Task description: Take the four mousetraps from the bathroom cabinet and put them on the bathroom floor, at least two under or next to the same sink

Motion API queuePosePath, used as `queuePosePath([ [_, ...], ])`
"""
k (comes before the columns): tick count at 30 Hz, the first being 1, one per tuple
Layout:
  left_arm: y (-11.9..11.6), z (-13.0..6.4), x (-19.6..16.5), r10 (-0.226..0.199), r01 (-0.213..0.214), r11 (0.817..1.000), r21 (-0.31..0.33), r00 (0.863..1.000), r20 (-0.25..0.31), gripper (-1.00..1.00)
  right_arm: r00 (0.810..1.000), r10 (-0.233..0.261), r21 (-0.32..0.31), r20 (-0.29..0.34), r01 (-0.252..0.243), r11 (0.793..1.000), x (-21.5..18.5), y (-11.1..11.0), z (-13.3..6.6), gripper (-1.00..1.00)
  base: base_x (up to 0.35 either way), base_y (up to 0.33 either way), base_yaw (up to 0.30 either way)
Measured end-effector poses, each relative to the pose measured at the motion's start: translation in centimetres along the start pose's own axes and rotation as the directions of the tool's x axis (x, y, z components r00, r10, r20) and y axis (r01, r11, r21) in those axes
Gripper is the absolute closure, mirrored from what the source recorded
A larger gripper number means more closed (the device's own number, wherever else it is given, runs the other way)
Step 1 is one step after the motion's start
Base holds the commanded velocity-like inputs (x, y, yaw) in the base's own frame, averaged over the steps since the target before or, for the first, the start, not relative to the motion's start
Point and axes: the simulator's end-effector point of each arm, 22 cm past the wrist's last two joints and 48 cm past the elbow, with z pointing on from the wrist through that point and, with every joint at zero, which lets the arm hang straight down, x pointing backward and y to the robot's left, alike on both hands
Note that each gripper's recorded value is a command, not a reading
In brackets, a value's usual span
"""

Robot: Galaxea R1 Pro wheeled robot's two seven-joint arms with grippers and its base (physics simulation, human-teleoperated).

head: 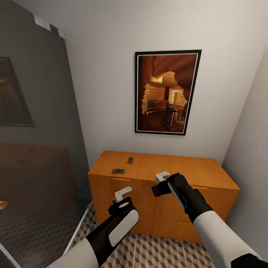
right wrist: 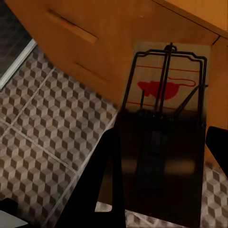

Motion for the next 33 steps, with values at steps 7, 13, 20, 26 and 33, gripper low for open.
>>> queuePosePath([
  [7,0.0,-0.1,0.0,0.001,-0.001,1.0,0.001,1.0,0.001,1.0,1.0,0.0,0.0,0.001,0.0,1.0,0.0,0.0,-0.1,1.0,-0.111,0.024,0.0],
  [13,-1.2,0.0,0.0,0.006,-0.006,0.998,0.059,1.0,0.004,1.0,1.0,0.001,0.0,-0.001,-0.001,1.0,0.1,0.0,0.0,1.0,-0.005,0.001,0.0],
  [20,-2.4,0.8,0.9,0.03,-0.029,0.991,0.129,1.0,-0.008,1.0,1.0,0.006,-0.002,-0.003,-0.006,1.0,0.2,0.1,0.1,1.0,0.0,0.0,0.0],
  [26,1.0,4.0,4.6,0.096,-0.092,0.994,0.061,0.993,-0.068,1.0,0.997,0.03,-0.013,-0.072,-0.031,0.999,4.7,-0.6,3.4,1.0,0.0,0.0,0.0],
  [33,12.8,11.3,14.1,0.169,-0.166,0.986,0.029,0.974,-0.151,1.0,0.999,0.051,0.054,-0.016,-0.05,0.997,16.7,-3.2,10.1,1.0,0.0,0.0,0.0],
])
